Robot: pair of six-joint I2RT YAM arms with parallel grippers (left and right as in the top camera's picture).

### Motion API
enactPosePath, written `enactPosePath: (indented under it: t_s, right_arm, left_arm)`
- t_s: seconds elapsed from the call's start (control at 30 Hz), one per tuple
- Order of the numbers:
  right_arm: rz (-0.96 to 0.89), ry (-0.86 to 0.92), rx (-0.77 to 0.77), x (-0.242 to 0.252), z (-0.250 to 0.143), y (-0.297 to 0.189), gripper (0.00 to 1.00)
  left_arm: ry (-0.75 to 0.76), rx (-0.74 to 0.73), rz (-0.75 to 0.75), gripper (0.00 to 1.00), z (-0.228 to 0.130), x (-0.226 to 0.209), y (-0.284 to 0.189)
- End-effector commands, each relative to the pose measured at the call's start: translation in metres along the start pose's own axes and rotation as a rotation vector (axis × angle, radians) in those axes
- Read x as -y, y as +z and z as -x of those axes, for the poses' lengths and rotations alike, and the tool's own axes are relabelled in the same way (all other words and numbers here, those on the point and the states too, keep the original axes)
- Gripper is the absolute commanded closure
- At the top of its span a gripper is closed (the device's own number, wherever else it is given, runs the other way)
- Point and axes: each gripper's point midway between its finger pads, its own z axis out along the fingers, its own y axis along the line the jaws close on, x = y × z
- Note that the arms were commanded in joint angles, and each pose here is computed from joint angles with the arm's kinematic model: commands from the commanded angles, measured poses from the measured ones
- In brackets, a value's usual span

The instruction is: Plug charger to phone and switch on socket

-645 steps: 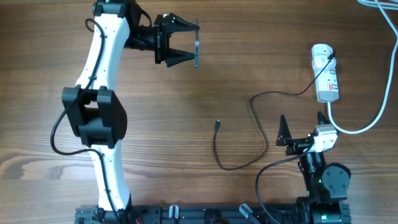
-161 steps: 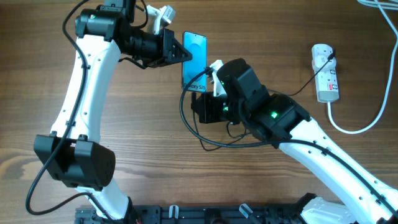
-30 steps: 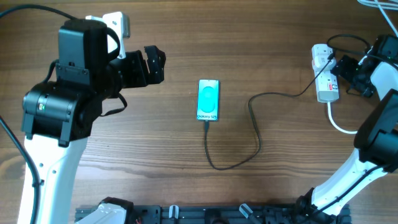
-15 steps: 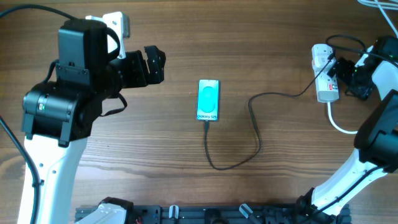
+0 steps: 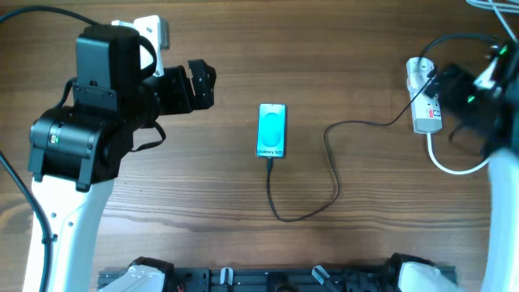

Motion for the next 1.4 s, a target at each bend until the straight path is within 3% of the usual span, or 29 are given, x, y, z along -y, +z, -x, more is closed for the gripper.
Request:
enactPosePath:
  t_s: [0.0, 0.13, 0.27, 0.63, 0.7, 0.83, 1.0, 1.1, 1.27, 1.37]
  right_arm:
    - [0.142, -0.152, 0.081, -0.037, -0.042, -0.036, 0.0]
    - [0.259, -0.211, 0.184, -0.037, -0.089, -0.06, 0.0]
    - [0.231, -0.119, 0.087, -0.024, -0.113, -0.056, 0.0]
    - [0.148, -0.142, -0.008, -0.022, -0.118, -0.024, 0.0]
    - [0.15, -0.144, 0.044, -0.019, -0.113, -0.033, 0.0]
    - [0.384, -0.372, 0.342, -0.046, -0.102, -0.059, 0.0]
    - [0.534, -0.353, 0.638, -0.046, -0.115, -0.057, 0.0]
    - [0.556, -0.379, 0.766, -0.042, -0.121, -0.055, 0.0]
    - [0.506, -0.378, 0.856, -0.029, -0.119, -0.039, 0.0]
    - [0.454, -0.49, 0.923, -0.027, -0.121, -0.039, 0.0]
  left_arm:
    - [0.009, 0.012, 0.004, 0.0, 0.002, 0.0, -0.003]
    - [0.009, 0.012, 0.004, 0.0, 0.002, 0.0, -0.003]
    - [0.009, 0.012, 0.004, 0.0, 0.002, 0.0, -0.003]
    - [0.009, 0.012, 0.004, 0.0, 0.002, 0.0, -0.003]
    - [0.009, 0.012, 0.004, 0.0, 0.002, 0.0, -0.003]
    - [0.009, 0.012, 0.004, 0.0, 0.002, 0.0, -0.003]
    - [0.009, 0.012, 0.004, 0.0, 0.002, 0.0, -0.003]
    - [0.009, 0.012, 0.004, 0.0, 0.002, 0.0, -0.003]
    - [0.009, 0.012, 0.004, 0.0, 0.002, 0.0, -0.003]
    - [0.009, 0.012, 0.004, 0.0, 0.002, 0.0, -0.003]
